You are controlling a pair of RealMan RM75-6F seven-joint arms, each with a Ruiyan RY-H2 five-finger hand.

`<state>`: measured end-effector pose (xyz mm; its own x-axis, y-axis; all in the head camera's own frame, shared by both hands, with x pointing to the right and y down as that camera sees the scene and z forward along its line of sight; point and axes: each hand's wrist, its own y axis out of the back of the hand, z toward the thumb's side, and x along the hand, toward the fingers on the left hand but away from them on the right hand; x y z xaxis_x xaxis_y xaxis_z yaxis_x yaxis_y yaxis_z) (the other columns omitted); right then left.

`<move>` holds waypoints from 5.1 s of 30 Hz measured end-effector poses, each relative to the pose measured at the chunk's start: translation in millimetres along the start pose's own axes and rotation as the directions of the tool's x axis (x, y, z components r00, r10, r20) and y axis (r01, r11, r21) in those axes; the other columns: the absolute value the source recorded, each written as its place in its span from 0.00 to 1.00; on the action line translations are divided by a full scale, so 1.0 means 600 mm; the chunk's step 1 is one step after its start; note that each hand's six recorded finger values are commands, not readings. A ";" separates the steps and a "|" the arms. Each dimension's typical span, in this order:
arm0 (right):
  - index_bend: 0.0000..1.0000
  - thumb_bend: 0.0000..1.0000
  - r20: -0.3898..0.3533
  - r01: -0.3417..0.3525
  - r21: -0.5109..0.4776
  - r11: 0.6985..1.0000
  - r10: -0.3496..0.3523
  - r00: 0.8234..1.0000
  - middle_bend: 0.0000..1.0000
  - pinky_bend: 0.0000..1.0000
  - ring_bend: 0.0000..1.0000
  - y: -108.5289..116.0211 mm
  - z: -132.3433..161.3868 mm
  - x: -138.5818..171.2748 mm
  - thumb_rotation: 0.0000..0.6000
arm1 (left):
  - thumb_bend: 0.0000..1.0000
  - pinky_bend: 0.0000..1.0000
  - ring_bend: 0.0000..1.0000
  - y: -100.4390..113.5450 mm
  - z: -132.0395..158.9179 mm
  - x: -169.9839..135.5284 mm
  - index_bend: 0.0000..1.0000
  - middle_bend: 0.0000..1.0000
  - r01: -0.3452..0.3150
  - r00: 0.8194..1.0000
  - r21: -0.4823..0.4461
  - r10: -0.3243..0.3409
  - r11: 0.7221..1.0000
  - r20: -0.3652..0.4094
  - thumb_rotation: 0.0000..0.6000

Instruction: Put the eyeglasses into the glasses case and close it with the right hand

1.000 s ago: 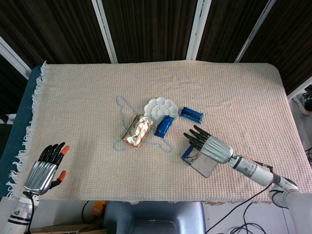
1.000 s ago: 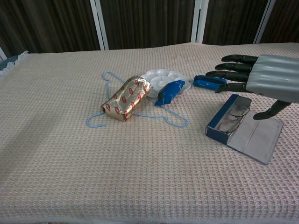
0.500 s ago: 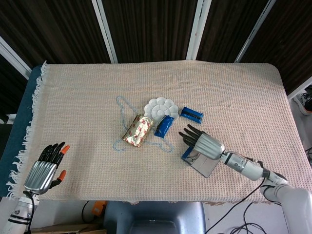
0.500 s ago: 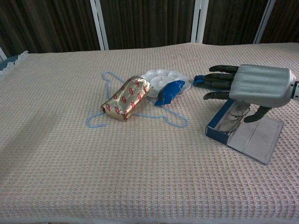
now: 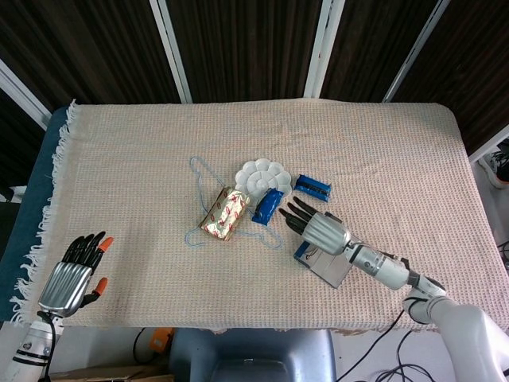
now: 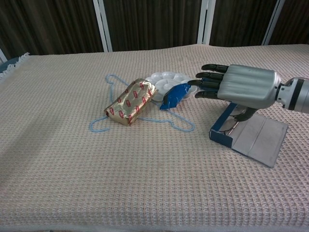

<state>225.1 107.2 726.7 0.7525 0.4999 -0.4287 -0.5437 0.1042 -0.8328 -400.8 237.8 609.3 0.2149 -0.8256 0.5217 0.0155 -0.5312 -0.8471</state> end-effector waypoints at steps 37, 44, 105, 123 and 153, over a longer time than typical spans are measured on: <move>0.54 0.18 0.102 -0.018 -0.302 0.953 0.051 0.993 0.01 0.00 0.00 -0.034 -0.003 0.234 1.00 | 0.38 0.09 0.00 -0.002 0.009 -0.005 0.00 0.00 0.003 1.000 0.008 -0.003 1.000 0.015 1.00; 0.55 0.21 0.092 -0.035 -0.343 0.939 0.071 0.993 0.01 0.00 0.00 -0.060 0.009 0.221 1.00 | 0.38 0.10 0.00 -0.001 0.007 -0.005 0.00 0.00 0.001 1.000 0.005 -0.001 1.000 0.012 1.00; 0.58 0.59 0.078 -0.022 -0.250 0.968 0.042 0.996 0.01 0.00 0.00 -0.070 0.025 0.164 1.00 | 0.38 0.10 0.00 0.005 -0.001 -0.006 0.00 0.00 -0.031 0.999 0.022 0.031 0.999 -0.024 1.00; 0.72 0.43 0.129 0.057 -0.276 0.959 -0.022 0.991 0.07 0.00 0.00 -0.046 0.026 0.136 1.00 | 0.38 0.10 0.00 0.005 0.000 -0.009 0.00 0.00 -0.024 1.000 0.015 0.025 1.000 -0.013 1.00; 0.75 0.67 0.098 0.066 -0.295 0.953 -0.039 0.994 0.11 0.00 0.00 -0.039 0.021 0.120 1.00 | 0.38 0.10 0.00 0.004 0.001 -0.009 0.00 0.00 -0.024 1.000 0.018 0.024 1.000 -0.009 1.00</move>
<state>287.3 151.5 720.0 0.7329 0.5775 -0.3597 -0.3590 -0.1209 -0.9255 -401.2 241.1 604.3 0.2065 -0.8398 0.5022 0.0277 -0.5080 -0.8609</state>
